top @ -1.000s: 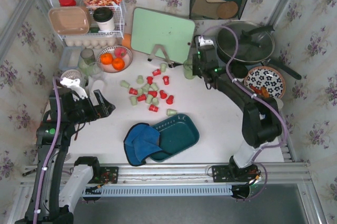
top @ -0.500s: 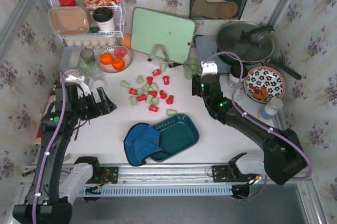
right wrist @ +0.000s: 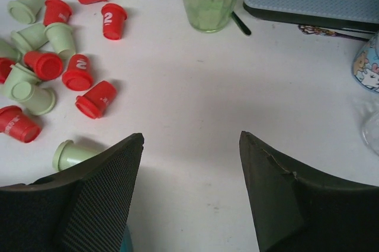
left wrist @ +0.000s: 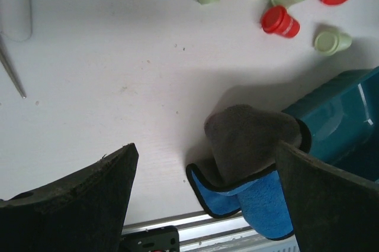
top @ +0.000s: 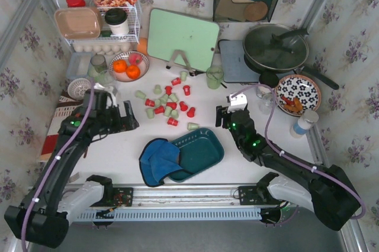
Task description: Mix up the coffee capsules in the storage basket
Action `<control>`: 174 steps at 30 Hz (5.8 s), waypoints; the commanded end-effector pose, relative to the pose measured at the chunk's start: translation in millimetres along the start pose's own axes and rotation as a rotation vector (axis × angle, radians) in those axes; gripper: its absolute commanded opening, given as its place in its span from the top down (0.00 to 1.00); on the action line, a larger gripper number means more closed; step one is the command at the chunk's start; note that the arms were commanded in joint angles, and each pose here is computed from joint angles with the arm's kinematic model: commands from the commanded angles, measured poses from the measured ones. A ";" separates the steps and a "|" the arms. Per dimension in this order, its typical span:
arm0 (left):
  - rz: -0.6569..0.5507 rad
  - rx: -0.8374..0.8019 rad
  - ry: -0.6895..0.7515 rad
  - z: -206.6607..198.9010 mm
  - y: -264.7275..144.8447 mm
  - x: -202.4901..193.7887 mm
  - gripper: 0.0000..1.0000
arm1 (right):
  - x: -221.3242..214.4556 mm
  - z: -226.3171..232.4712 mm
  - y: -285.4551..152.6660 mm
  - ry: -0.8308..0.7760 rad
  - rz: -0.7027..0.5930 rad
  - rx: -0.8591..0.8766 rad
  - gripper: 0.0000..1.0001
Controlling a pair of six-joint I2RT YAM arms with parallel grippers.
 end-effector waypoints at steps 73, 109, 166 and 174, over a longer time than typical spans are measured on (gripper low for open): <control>-0.356 0.018 0.386 -95.9 -85.3 30.9 1.00 | 12.6 48.6 -8.4 0.012 -0.021 0.350 0.25; -0.523 -0.301 0.518 -196.7 -106.0 112.3 1.00 | 55.8 192.1 -46.0 -0.283 -0.325 1.034 0.17; -0.504 -0.131 0.595 -35.5 -129.5 -20.4 0.30 | 70.4 -150.7 -93.5 0.307 -0.132 -0.855 1.00; -0.538 -0.147 0.580 -29.0 -133.1 -26.2 0.30 | 16.2 -159.8 -71.9 0.435 0.044 -1.048 1.00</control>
Point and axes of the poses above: each gripper's point midway between its finger pads, its own y axis out along the fingers, its own z axis along the line the jaws close on, x = y × z, the point moved 5 cm from there along -y, back along the fingers, and after that the axes turned 14 degrees about y, right-handed, at the moved point
